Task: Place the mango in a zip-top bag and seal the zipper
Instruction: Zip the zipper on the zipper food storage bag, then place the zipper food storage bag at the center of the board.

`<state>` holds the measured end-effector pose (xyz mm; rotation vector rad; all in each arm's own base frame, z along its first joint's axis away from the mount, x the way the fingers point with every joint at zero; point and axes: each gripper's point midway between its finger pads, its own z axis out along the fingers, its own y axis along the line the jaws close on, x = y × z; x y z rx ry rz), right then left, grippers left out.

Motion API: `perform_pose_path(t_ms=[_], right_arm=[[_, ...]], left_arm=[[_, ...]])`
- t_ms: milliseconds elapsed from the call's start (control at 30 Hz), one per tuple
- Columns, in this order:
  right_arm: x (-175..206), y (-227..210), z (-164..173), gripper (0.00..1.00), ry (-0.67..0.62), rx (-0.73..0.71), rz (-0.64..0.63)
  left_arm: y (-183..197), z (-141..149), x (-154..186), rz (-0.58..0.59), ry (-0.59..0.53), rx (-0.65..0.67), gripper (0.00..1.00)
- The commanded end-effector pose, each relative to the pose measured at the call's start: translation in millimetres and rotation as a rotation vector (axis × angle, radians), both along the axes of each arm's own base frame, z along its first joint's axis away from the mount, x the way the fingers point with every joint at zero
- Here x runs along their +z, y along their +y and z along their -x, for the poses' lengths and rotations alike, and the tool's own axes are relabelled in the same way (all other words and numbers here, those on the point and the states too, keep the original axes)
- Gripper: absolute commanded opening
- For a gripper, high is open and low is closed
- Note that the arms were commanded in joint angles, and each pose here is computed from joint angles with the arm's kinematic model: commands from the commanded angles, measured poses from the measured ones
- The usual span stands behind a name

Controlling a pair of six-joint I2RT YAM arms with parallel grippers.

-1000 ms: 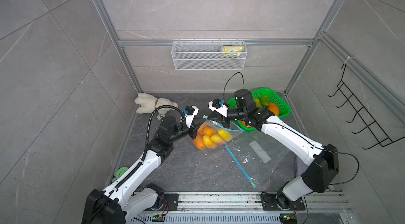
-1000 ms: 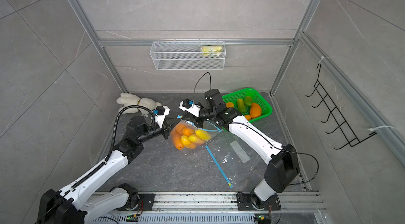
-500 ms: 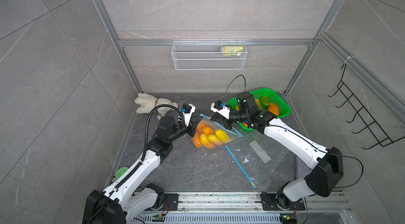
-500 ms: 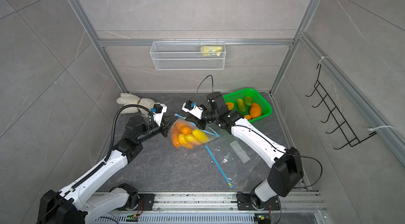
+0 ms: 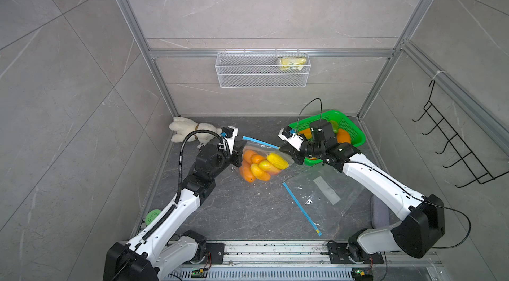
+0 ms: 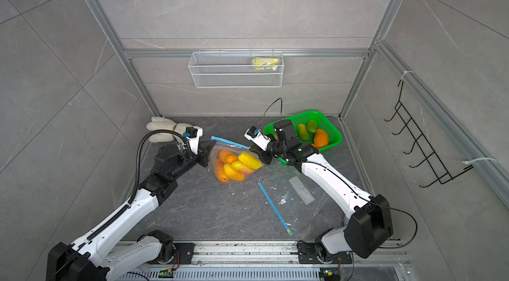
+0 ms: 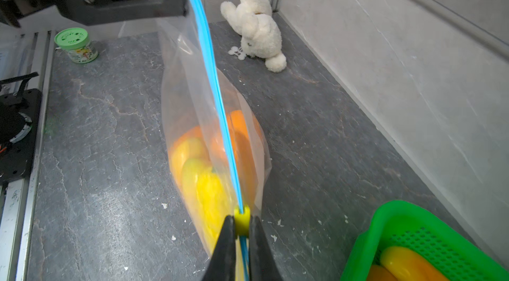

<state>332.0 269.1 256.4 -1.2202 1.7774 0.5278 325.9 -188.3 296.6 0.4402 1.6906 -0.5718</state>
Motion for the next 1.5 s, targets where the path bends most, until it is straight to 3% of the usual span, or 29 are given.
perform_pose_path(t_ms=[0,133,433,533,600,733,867,967,1067,1200,1367,1467], right_arm=[[-17,-40,-11,0.0,0.069,-0.163,0.036],[-23,-58,-29,0.0,0.104,-0.267,-0.016],[-25,-56,-50,0.0,0.125,-0.329,-0.071],[7,-42,-53,0.16,0.108,-0.3,-0.212],[33,-45,-57,0.39,0.079,-0.327,-0.31],[66,-68,-54,0.74,-0.002,-0.395,-0.474],[64,-85,-43,0.86,0.033,-0.475,-0.439],[56,-93,-27,0.93,0.072,-0.496,-0.415],[44,-95,-11,0.99,0.112,-0.501,-0.443],[20,-96,6,0.99,0.211,-0.508,-0.451],[-7,-106,14,1.0,0.238,-0.568,-0.427],[-18,-110,14,0.99,0.259,-0.602,-0.41]], left_arm=[[39,-14,44,0.047,-0.094,0.199,0.0],[47,-21,42,0.038,-0.077,0.244,0.0],[59,-39,42,0.035,-0.03,0.34,0.0],[53,-53,49,0.055,-0.028,0.343,0.0],[49,-70,61,0.057,-0.029,0.357,0.0],[33,-108,99,0.049,-0.075,0.341,0.0],[21,-140,132,0.082,-0.115,0.286,0.0],[16,-148,142,0.093,-0.152,0.259,0.0],[9,-147,131,0.092,-0.148,0.221,0.0],[-1,-134,101,0.127,-0.12,0.149,0.0],[-8,-127,39,0.154,0.035,0.116,0.0],[-4,-123,8,0.153,0.098,0.14,0.06]])
